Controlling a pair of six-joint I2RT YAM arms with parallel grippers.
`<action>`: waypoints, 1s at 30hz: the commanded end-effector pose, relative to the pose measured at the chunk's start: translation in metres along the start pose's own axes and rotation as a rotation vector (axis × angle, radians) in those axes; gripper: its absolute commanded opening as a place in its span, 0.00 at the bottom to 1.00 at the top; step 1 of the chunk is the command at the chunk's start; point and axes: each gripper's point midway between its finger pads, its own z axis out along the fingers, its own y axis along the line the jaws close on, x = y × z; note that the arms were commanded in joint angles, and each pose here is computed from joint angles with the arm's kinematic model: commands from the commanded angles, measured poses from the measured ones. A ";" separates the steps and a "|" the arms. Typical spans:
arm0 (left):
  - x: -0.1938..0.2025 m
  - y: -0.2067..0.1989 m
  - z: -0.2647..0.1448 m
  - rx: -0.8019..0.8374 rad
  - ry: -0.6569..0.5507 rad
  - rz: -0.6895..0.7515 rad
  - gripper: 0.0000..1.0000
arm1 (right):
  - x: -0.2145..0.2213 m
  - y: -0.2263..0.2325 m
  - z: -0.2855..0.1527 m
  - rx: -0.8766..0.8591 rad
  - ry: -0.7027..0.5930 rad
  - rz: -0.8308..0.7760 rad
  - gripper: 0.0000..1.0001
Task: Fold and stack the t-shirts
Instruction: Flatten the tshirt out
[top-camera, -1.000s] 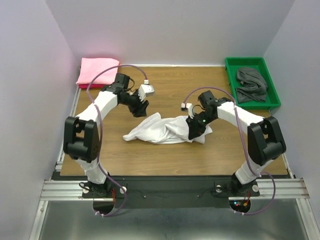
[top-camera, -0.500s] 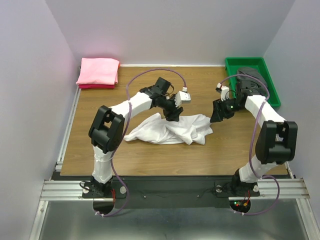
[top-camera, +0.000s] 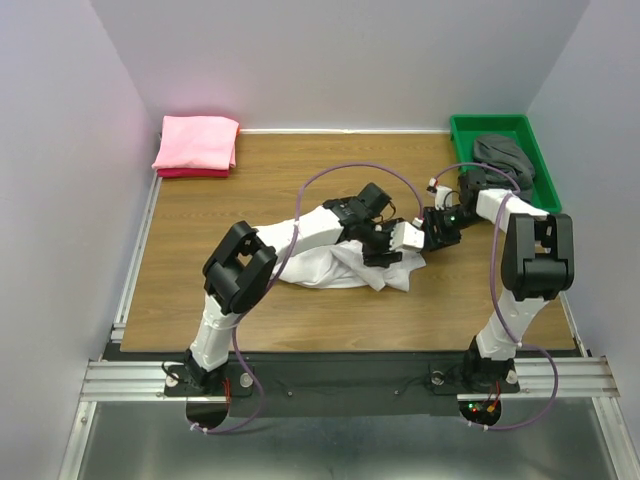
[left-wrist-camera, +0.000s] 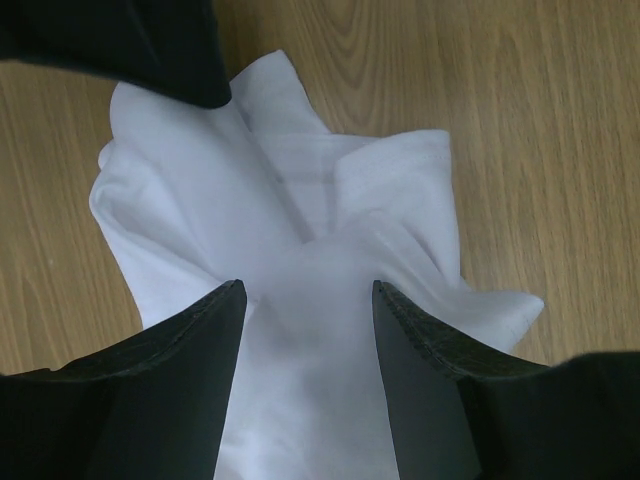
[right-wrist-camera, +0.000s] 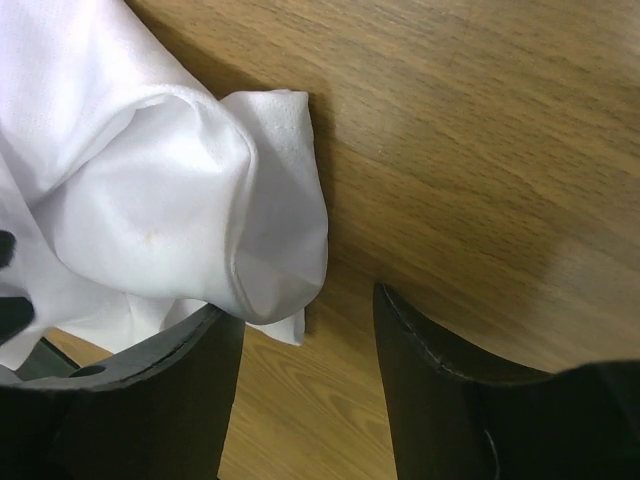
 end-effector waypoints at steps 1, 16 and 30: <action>-0.023 0.017 0.004 -0.048 -0.016 0.128 0.65 | -0.028 0.002 -0.004 -0.008 -0.080 -0.023 0.59; 0.003 -0.005 -0.029 0.051 0.095 0.098 0.00 | -0.023 0.008 -0.005 -0.032 -0.081 -0.053 0.13; 0.045 0.032 -0.180 -0.285 0.036 -0.124 0.00 | -0.038 0.024 -0.031 -0.036 -0.155 -0.079 0.01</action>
